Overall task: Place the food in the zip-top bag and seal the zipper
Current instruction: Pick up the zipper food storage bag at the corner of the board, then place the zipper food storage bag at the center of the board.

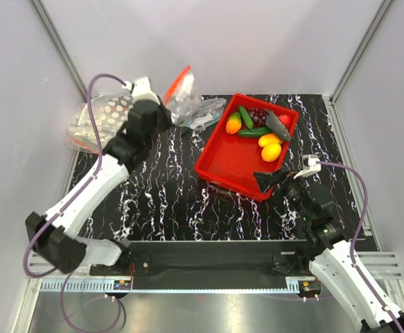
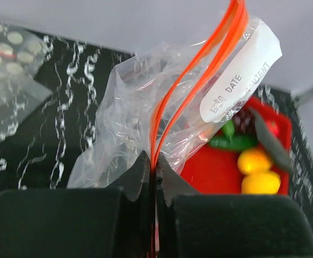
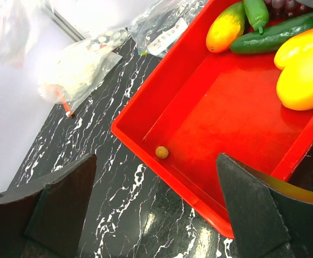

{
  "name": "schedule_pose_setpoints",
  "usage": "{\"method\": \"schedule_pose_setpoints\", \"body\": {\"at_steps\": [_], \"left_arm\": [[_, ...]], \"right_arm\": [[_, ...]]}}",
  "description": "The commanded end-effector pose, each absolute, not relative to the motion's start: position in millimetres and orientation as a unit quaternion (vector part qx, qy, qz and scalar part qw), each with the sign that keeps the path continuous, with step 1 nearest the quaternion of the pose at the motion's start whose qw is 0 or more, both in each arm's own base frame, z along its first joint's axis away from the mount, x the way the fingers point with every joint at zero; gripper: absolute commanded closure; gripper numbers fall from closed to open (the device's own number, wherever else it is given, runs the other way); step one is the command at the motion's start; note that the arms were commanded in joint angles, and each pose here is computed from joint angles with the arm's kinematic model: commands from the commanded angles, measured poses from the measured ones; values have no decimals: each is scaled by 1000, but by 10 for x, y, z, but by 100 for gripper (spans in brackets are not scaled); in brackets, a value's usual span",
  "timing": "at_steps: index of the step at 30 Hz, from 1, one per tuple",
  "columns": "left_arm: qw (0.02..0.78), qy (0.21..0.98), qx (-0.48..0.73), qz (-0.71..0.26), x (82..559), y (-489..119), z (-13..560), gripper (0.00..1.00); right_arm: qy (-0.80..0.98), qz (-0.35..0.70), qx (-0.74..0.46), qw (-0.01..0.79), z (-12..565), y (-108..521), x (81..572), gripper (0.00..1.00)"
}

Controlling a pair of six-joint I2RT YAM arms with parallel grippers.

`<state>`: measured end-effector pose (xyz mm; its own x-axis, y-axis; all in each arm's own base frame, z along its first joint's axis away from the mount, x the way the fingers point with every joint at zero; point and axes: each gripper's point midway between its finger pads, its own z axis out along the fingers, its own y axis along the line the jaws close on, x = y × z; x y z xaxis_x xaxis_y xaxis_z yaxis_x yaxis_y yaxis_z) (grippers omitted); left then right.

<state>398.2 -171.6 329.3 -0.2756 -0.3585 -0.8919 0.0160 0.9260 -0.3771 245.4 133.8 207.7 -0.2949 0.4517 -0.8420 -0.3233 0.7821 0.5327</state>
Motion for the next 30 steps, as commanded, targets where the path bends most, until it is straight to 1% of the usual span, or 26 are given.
{"method": "schedule_pose_setpoints", "body": {"at_steps": [1, 2, 4, 5, 7, 8, 10, 13, 14, 15, 17, 18, 20, 21, 22, 23, 24, 25, 26, 30], "left_arm": [[584, 803, -73, -91, 3627, -1754, 2957, 97], [579, 811, -42, -76, 3415, -1945, 2794, 97], [569, 821, -7, -37, 3184, -2050, 2592, 97], [581, 814, 8, -7, 3016, -2145, 2576, 98], [577, 815, 29, 46, 2865, -2170, 2380, 99], [584, 808, 35, 64, 2769, -2211, 2348, 100], [572, 813, 53, 92, 2689, -2248, 2080, 100], [560, 817, 72, 119, 2554, -2298, 1793, 93], [560, 816, 80, 121, 2497, -2341, 1741, 73], [556, 817, 89, 124, 2464, -2383, 1654, 58], [545, 822, 119, 116, 2354, -2498, 1534, 19], [541, 824, 127, 111, 2322, -2537, 1513, 10], [529, 833, 142, 78, 2224, -2642, 1492, 2], [523, 836, 154, 64, 2189, -2679, 1494, 1], [507, 846, 166, 20, 2115, -2798, 1436, 1], [507, 846, 166, -17, 2068, -2835, 1541, 1], [499, 846, 182, -37, 2012, -2844, 1517, 1], [486, 846, 197, -96, 1911, -3008, 1559, 1], [490, 838, 200, -137, 1851, -3043, 1722, 1], [493, 823, 199, -201, 1762, -3016, 2018, 1]], "right_arm": [[718, 337, 31, 609, 2192, 1374, 2490, 0], [721, 337, 32, 604, 2168, 1384, 2505, 0], [721, 338, 30, 604, 2195, 1399, 2516, 0], [726, 337, 31, 599, 2171, 1405, 2529, 0], [726, 340, 26, 597, 2206, 1430, 2529, 0], [730, 343, 28, 591, 2190, 1446, 2539, 0], [732, 352, 22, 583, 2229, 1493, 2534, 0], [743, 358, 9, 565, 2233, 1562, 2528, 0], [750, 355, 9, 558, 2199, 1564, 2542, 0], [755, 352, 9, 553, 2187, 1565, 2540, 0], [761, 349, 6, 547, 2157, 1570, 2543, 0], [762, 350, 4, 545, 2160, 1582, 2540, 0], [766, 352, 2, 538, 2130, 1602, 2546, 0], [777, 350, 1, 523, 2051, 1612, 2519, 0], [779, 352, 0, 519, 2042, 1623, 2517, 0], [782, 352, 0, 514, 2016, 1632, 2525, 0], [784, 354, -2, 511, 2012, 1643, 2523, 0], [784, 354, -4, 509, 2003, 1652, 2520, 0], [787, 353, -2, 506, 1984, 1653, 2535, 0], [788, 356, -3, 502, 1981, 1677, 2552, 0]]}}
